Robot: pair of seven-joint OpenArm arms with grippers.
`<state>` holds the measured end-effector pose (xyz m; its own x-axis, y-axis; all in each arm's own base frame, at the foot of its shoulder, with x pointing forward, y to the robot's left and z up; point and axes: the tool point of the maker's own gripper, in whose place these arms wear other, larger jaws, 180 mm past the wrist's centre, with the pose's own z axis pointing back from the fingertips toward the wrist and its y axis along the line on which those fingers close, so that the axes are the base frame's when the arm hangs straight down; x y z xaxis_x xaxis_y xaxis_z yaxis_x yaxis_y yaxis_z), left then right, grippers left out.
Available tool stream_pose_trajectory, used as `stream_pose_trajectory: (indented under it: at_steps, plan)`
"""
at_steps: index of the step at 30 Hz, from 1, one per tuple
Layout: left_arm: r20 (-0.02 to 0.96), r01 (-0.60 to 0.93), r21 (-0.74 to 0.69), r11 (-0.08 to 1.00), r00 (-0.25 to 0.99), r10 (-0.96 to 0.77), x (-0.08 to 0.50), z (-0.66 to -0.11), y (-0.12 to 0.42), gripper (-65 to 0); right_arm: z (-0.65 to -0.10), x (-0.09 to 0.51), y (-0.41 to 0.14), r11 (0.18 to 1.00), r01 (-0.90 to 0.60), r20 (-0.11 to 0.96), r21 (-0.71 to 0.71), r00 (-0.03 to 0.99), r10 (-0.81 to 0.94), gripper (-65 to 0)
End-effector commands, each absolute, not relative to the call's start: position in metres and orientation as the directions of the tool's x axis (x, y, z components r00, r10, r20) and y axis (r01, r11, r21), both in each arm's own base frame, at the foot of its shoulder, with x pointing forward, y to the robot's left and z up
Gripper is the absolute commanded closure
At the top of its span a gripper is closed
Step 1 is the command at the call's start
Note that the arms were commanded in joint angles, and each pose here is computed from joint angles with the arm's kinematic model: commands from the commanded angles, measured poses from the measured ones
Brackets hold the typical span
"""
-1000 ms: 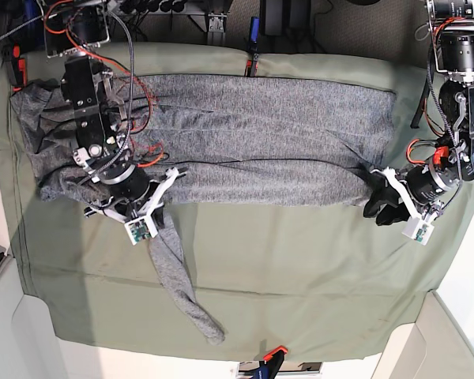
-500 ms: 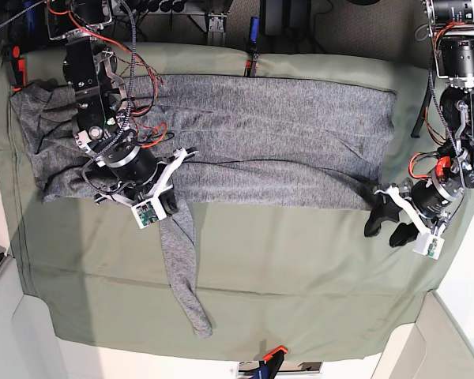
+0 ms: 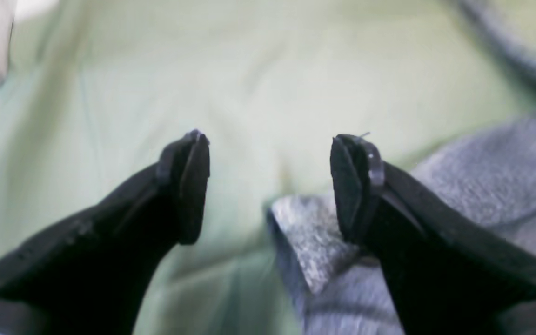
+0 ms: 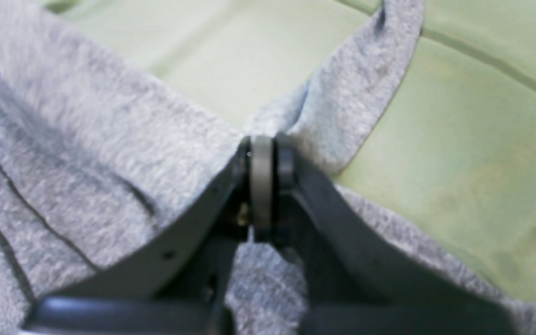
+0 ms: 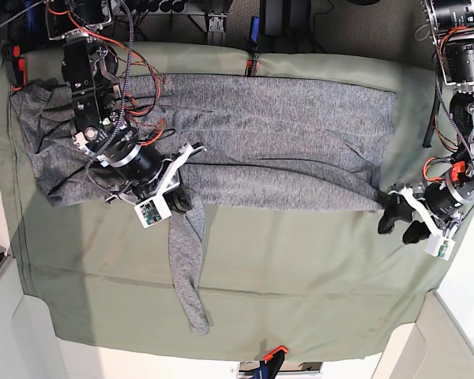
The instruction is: Fold the T-shirt properly
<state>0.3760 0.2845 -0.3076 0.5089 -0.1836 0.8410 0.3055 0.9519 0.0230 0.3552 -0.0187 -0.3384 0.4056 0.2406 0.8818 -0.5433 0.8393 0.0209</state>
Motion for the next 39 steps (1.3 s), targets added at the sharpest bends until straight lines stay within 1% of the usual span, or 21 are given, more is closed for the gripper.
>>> stream_pose_trajectory:
  at_steps: [1, 6, 8, 10, 14, 17, 19, 20, 21, 22, 24, 25, 27, 29, 31, 35, 37, 39]
  plan:
    - [0.856, 0.313, 0.059, 0.948, 0.472, -0.209, 0.381, -0.292, 0.29, -42.9, -0.319, 0.363, -0.016, 0.835, -0.55, 0.911, 0.012, 0.351, 0.218, 0.0]
    - [0.817, 0.301, 0.096, 0.949, 0.521, -0.248, 0.369, -0.31, 0.298, -43.3, -0.32, 0.363, -0.016, 0.835, -0.551, 0.91, 0.012, 0.352, 0.218, 0.0]
    - [0.807, 0.272, 0.098, 0.957, 0.541, -0.236, 0.365, -0.315, 0.304, -46.4, -0.32, 0.363, -0.016, 0.835, -0.55, 0.91, 0.013, 0.352, 0.218, 0.0]
    - [0.802, 0.269, 0.095, 0.959, 0.551, -0.233, 0.362, -0.32, 0.304, -47.0, -0.32, 0.363, -0.016, 0.835, -0.551, 0.91, 0.012, 0.352, 0.219, 0.0]
    - [0.813, 0.154, 0.114, 0.981, 0.553, -0.181, 0.367, -0.315, 0.323, -46.9, -0.32, 0.363, -0.016, 0.835, -0.551, 0.91, 0.012, 0.352, 0.219, 0.0]
    - [0.832, 0.163, 0.074, 0.984, 0.534, -0.151, 0.369, -0.313, 0.316, -46.9, -0.321, 0.362, -0.016, 0.835, -0.551, 0.909, 0.015, 0.355, 0.218, 0.0]
    - [0.812, 0.262, 0.098, 0.96, 0.536, -0.229, 0.366, -0.32, 0.304, -46.8, -0.321, 0.361, -0.014, 0.834, -0.551, 0.909, 0.02, 0.358, 0.215, 0.0]
    - [0.798, 0.275, 0.135, 0.952, 0.539, -0.269, 0.366, -0.323, 0.304, -46.8, -0.322, 0.36, -0.014, 0.835, -0.55, 0.909, 0.021, 0.359, 0.214, 0.0]
    - [0.792, 0.26, 0.168, 0.951, 0.538, -0.287, 0.368, -0.324, 0.308, -46.8, -0.322, 0.36, -0.014, 0.835, -0.55, 0.909, 0.022, 0.359, 0.213, 0.0]
    - [0.804, 0.207, 0.18, 0.962, 0.533, -0.265, 0.371, -0.321, 0.316, -46.8, -0.322, 0.36, -0.014, 0.835, -0.55, 0.908, 0.022, 0.359, 0.213, 0.0]
    - [0.845, 0.104, 0.147, 0.984, 0.505, -0.179, 0.378, -0.311, 0.326, -46.8, -0.322, 0.36, -0.014, 0.834, -0.551, 0.908, 0.022, 0.36, 0.214, 0.0]
    - [0.858, 0.101, 0.118, 0.988, 0.491, -0.153, 0.38, -0.307, 0.324, -46.6, -0.323, 0.359, -0.014, 0.834, -0.551, 0.908, 0.025, 0.362, 0.212, 0.0]
    - [0.887, 0.196, 0.048, 0.979, 0.443, -0.132, 0.385, -0.295, 0.301, -46.6, -0.322, 0.357, -0.01, 0.828, -0.558, 0.91, 0.053, 0.368, 0.189, 0.0]
    - [0.914, 0.278, -0.008, 0.961, 0.392, -0.106, 0.388, -0.282, 0.279, -46.6, -0.319, 0.351, -0.002, 0.8, -0.593, 0.915, 0.088, 0.365, 0.169, 0.0]
    - [0.93, 0.295, -0.057, 0.954, 0.364, -0.058, 0.392, -0.272, 0.271, -46.6, -0.312, 0.342, 0.008, 0.767, -0.63, 0.924, 0.122, 0.354, 0.143, 0.0]
    - [0.936, 0.34, -0.136, 0.931, 0.353, 0.008, 0.403, -0.26, 0.248, -46.6, -0.293, 0.32, 0.019, 0.725, -0.675, 0.942, 0.137, 0.315, 0.116, 0.0]
    - [0.934, 0.373, -0.165, 0.913, 0.357, 0.023, 0.41, -0.259, 0.227, -46.6, -0.288, 0.311, 0.022, 0.712, -0.69, 0.946, 0.132, 0.302, 0.117, 0.0]
    - [0.933, 0.426, -0.176, 0.887, 0.359, 0.013, 0.416, -0.262, 0.197, -46.6, -0.288, 0.308, 0.023, 0.709, -0.69, 0.945, 0.143, 0.309, 0.11, 0.0]
